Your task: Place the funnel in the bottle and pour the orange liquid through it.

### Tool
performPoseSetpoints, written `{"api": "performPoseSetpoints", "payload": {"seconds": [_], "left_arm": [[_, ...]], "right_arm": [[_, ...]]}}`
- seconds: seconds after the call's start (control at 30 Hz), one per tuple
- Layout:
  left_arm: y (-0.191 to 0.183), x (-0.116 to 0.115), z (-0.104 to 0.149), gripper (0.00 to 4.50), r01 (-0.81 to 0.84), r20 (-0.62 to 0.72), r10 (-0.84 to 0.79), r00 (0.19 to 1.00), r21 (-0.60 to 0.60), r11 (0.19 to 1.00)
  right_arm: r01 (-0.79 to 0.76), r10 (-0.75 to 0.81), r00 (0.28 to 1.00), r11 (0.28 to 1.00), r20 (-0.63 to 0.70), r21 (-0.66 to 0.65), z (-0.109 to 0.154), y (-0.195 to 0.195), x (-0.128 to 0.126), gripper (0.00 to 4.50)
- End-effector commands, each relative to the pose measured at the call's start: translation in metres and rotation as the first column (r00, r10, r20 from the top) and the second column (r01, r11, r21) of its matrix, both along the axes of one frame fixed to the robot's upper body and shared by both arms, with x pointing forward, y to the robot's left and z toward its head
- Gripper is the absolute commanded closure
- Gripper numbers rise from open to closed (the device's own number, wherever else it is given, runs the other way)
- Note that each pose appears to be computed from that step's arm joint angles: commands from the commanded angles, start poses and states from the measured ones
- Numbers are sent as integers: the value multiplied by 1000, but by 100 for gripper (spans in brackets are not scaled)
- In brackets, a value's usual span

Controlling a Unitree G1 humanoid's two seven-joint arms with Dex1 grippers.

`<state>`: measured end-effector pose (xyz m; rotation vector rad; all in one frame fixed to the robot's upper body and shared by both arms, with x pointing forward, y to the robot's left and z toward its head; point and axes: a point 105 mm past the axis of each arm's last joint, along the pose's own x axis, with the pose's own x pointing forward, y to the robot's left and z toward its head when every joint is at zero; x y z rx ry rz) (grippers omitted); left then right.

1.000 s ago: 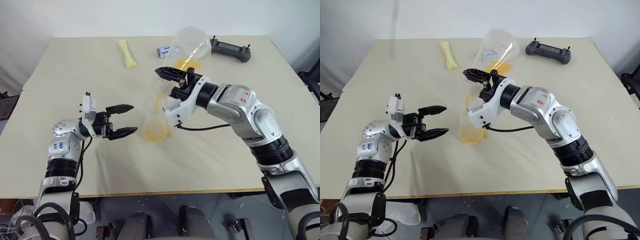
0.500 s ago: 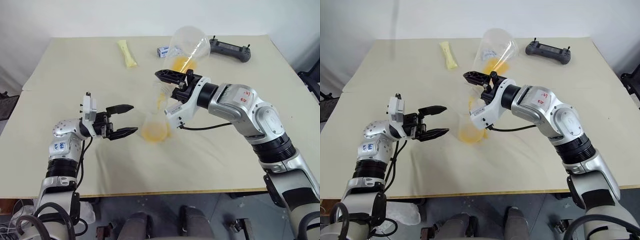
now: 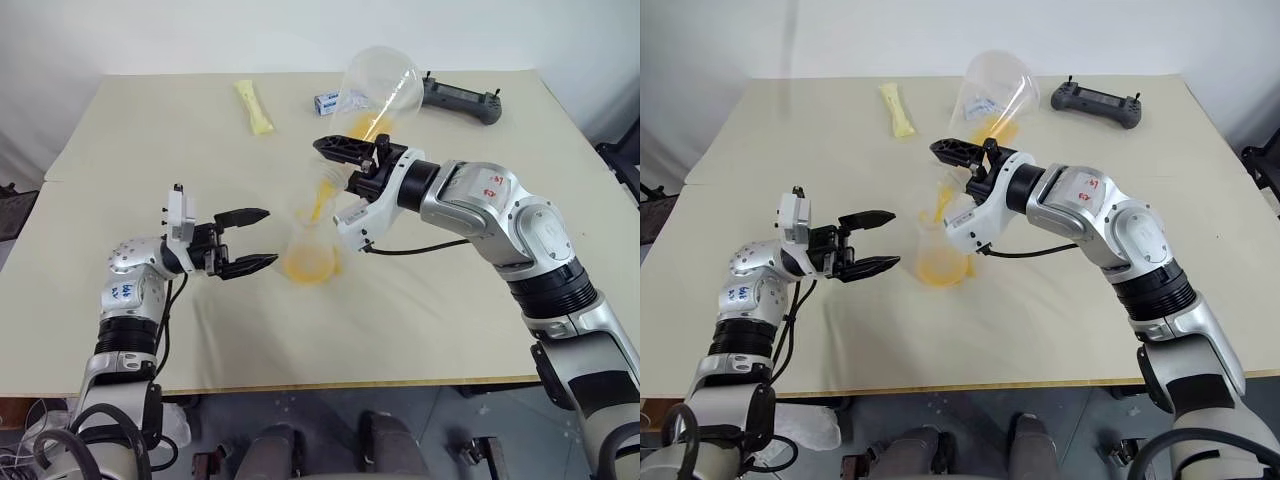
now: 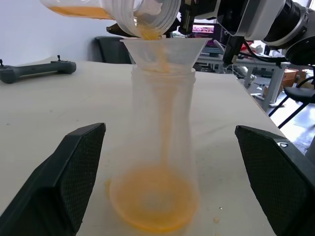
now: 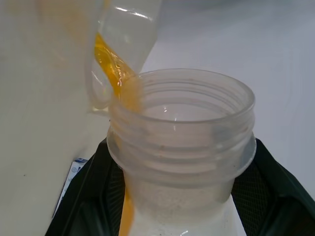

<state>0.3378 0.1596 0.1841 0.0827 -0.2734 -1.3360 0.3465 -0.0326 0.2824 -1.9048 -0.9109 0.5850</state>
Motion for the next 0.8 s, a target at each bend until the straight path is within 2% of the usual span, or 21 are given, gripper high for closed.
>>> {"api": "performPoseSetpoints", "payload": {"seconds": [0.03, 0.8], "left_arm": [[0, 2, 12, 0, -2, 52, 2, 999, -4, 1000], [-3, 2, 12, 0, 4, 52, -3, 999, -10, 1000]], "right_arm": [[-30, 30, 996, 1000, 80, 1, 20, 3, -7, 204], [-56, 63, 992, 996, 109, -66, 22, 7, -7, 204]]}}
